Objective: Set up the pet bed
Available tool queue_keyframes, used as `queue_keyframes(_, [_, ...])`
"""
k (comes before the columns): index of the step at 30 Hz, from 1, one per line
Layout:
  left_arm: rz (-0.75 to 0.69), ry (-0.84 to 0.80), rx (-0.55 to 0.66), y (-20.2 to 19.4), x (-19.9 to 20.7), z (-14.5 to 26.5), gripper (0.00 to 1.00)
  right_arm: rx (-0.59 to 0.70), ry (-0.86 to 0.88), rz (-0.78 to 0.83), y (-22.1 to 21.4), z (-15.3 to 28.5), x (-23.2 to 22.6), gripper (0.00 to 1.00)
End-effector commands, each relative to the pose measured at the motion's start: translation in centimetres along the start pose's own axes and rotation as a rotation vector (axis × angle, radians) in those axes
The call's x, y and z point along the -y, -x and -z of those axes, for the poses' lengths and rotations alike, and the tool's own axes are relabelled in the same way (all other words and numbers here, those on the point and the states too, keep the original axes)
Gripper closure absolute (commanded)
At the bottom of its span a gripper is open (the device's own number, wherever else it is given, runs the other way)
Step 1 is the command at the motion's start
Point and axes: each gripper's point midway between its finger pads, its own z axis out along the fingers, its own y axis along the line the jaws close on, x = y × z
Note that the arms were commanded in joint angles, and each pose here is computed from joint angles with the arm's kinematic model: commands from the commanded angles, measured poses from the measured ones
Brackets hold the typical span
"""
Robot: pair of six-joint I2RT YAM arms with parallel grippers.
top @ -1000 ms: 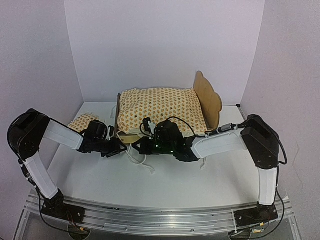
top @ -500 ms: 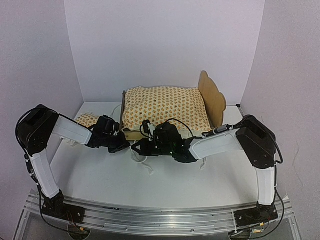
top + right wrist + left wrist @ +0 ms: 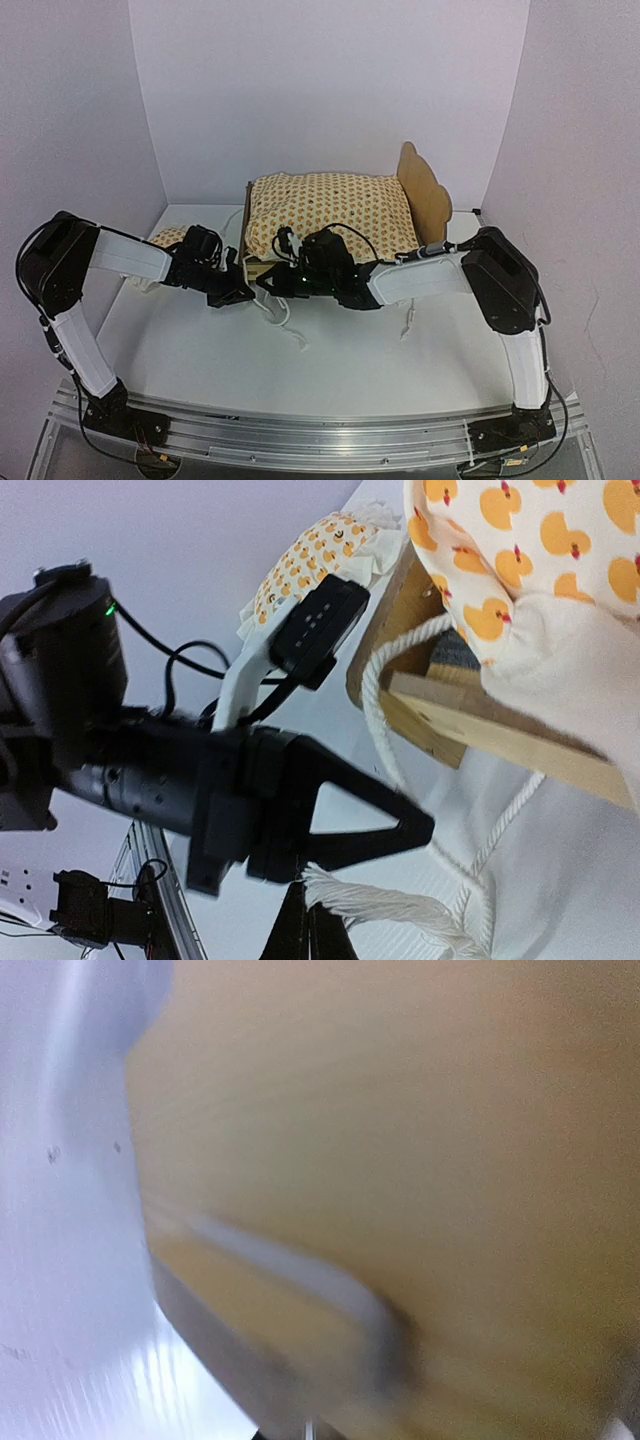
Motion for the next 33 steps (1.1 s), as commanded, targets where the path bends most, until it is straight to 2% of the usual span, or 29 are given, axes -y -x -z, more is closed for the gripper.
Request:
queue_keyframes(1, [-0.139, -0.104, -0.071, -0.8, 4.0, 3.4, 1.00, -0.048, -0.044, 0.016, 0.2, -1.5, 0.6, 1.00])
queue_keyframes(8, [-0.221, -0.182, -0.098, -0.2, 6.5, 6.4, 1.00, -0.102, -0.127, 0.055, -0.7, -3.9, 2.9, 1.00])
queue_keyframes(15, [-0.256, -0.205, -0.087, -0.1, 6.5, 7.6, 1.00, -0.189, -0.013, 0.049, -1.9, -7.1, 1.6, 1.00])
queue_keyframes(21, [-0.267, -0.231, -0.081, -0.6, 6.6, 8.0, 1.00, -0.281, 0.004, 0.019, -4.8, -7.1, 2.3, 0.99])
queue_keyframes(23, [-0.264, -0.225, -0.086, -0.8, 6.2, 7.6, 1.00, -0.291, -0.024, 0.011, -4.9, -6.8, 2.6, 0.87])
queue_keyframes(25, [-0.261, -0.227, -0.092, -0.8, 6.0, 7.2, 1.00, -0.262, -0.057, 0.011, -4.0, -5.9, 2.4, 0.80])
queue_keyframes(29, [-0.267, -0.240, -0.084, -0.5, 6.2, 6.8, 1.00, -0.195, -0.083, 0.019, -1.5, -3.7, 0.9, 0.51])
queue_keyframes(31, [-0.265, -0.243, -0.087, -0.5, 6.2, 6.7, 1.00, -0.169, -0.095, 0.010, -0.7, -2.6, 0.3, 0.48])
queue_keyframes(33, [-0.258, -0.244, -0.094, -0.7, 6.1, 6.6, 1.00, -0.144, -0.108, -0.002, 0.1, -1.6, -0.1, 0.50])
